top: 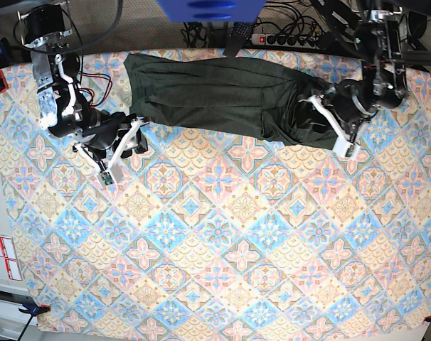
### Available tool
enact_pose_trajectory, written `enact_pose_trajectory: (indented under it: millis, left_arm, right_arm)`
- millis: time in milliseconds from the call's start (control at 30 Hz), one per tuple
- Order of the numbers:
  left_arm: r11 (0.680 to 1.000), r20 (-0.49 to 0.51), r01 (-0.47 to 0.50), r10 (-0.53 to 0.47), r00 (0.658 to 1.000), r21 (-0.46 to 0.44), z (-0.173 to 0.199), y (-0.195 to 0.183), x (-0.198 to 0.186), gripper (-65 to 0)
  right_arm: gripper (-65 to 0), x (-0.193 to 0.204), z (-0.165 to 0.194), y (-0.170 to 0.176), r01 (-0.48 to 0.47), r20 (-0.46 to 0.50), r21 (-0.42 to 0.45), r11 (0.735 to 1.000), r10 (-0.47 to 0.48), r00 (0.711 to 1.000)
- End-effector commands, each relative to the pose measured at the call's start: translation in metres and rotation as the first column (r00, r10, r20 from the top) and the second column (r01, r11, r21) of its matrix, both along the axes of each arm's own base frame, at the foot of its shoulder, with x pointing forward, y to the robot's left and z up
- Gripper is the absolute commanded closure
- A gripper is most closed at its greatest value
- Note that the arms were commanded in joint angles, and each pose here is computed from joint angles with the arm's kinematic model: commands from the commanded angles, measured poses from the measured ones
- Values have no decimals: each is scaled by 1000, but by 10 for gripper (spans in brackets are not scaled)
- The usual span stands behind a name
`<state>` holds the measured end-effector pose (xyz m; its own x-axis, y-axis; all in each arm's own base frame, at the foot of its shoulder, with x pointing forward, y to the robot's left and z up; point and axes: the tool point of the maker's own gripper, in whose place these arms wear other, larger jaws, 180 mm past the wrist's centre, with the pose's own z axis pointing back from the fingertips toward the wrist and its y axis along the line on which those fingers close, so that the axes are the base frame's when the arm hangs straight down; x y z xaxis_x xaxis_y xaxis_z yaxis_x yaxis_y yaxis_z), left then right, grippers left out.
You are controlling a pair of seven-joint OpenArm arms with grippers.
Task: Fold the T-shirt properly
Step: 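Press the folded end down and release with the left gripper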
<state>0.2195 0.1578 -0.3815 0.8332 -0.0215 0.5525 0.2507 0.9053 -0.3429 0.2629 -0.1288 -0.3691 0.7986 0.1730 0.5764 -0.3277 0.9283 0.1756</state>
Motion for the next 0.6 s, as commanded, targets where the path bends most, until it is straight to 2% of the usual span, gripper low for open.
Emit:
enact_pose_trajectory:
  millis: [0, 133, 267, 367, 567]
  left_arm:
    - [1000, 50, -14, 14, 999, 1, 16, 15, 10, -249]
    - [996, 4, -26, 26, 1000, 84, 2, 42, 6, -249]
    - [994, -81, -59, 66, 994, 89, -27, 53, 2, -249]
    - [999, -135, -10, 17, 991, 52, -45, 29, 0, -249]
    - [991, -146, 126, -130, 981, -37, -50, -37, -4, -248]
  right_arm:
    - [-217, 10, 13, -6, 10, 49, 0, 1000, -10, 999]
    - [-217, 10, 13, -14, 34, 49, -4, 999, -34, 998]
    - [-217, 10, 13, -14, 35, 50, -4, 999, -35, 998]
    - [-217, 10, 13, -14, 35, 50, -4, 999, -35, 998]
    - [-217, 10, 13, -15, 38, 51, -5, 999, -38, 998]
